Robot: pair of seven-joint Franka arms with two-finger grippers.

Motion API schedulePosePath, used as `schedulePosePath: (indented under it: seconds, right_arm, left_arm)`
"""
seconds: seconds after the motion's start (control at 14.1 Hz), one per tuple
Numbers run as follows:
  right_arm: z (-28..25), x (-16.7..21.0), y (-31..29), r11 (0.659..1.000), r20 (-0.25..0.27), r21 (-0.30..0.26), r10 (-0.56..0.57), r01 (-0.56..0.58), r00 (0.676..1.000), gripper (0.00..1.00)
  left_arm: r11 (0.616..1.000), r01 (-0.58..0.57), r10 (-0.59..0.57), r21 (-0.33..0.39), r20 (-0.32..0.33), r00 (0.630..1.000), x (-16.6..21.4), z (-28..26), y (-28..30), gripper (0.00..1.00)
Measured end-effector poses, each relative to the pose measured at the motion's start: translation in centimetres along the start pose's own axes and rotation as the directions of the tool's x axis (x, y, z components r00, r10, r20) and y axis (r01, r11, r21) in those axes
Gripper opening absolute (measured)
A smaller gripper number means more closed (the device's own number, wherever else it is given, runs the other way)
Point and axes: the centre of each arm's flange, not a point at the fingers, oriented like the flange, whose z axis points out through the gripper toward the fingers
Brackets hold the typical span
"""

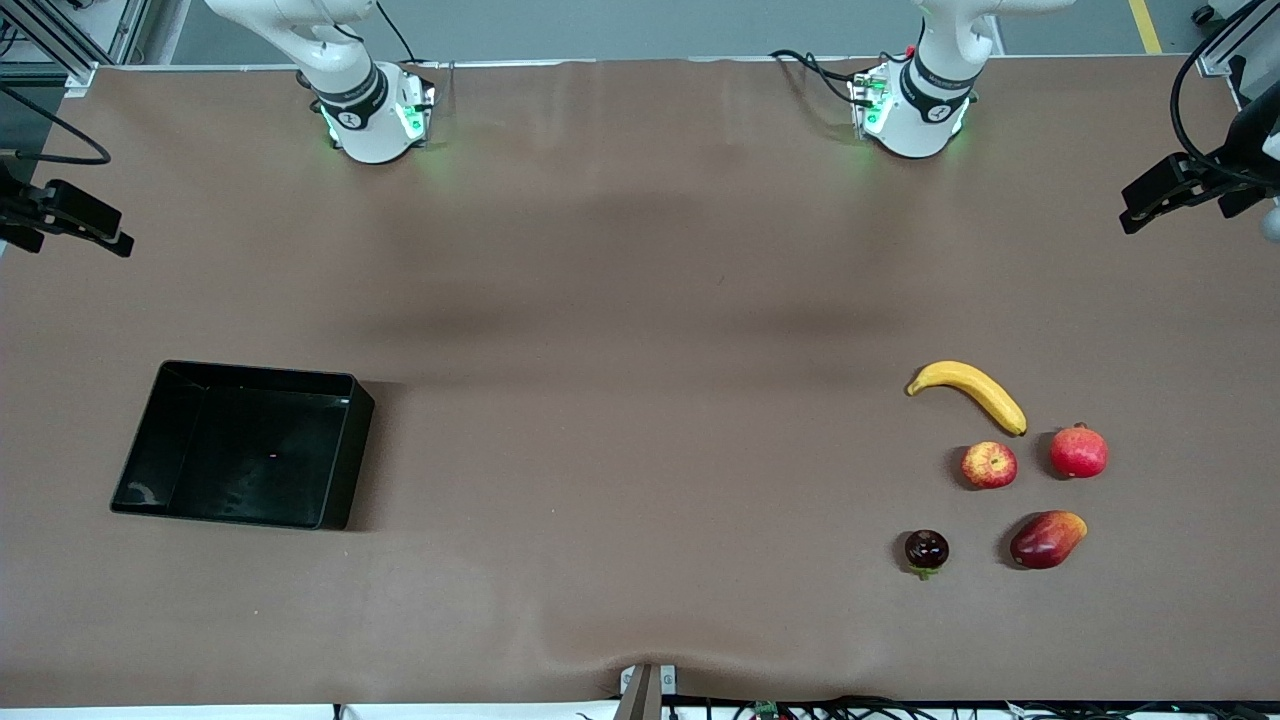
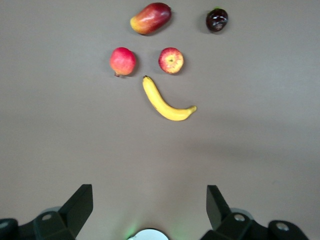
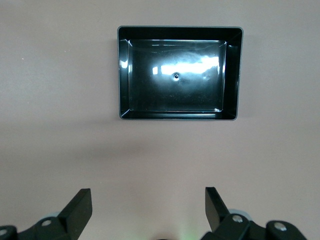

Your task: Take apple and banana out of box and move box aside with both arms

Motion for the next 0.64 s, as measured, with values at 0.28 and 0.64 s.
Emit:
schedulePosePath:
  seconds: [0.28,0.64]
  right_arm:
    - [-0.1,0.1,0.0,1.0,-0.005,0.0,-0.001,0.001,1.0,1.0]
    - [-0.2,0.2,0.3,1.0,-0.023,0.0,0.005,-0.005,1.0,1.0]
  left_arm:
    - [0.999,0.023,-0.023,-0.028,0.009,1.0,0.2,0.2,-1.1,1.0]
    - [0.999,0.022,-0.022,-0.029,0.01,1.0,0.2,0.3,-1.0,1.0]
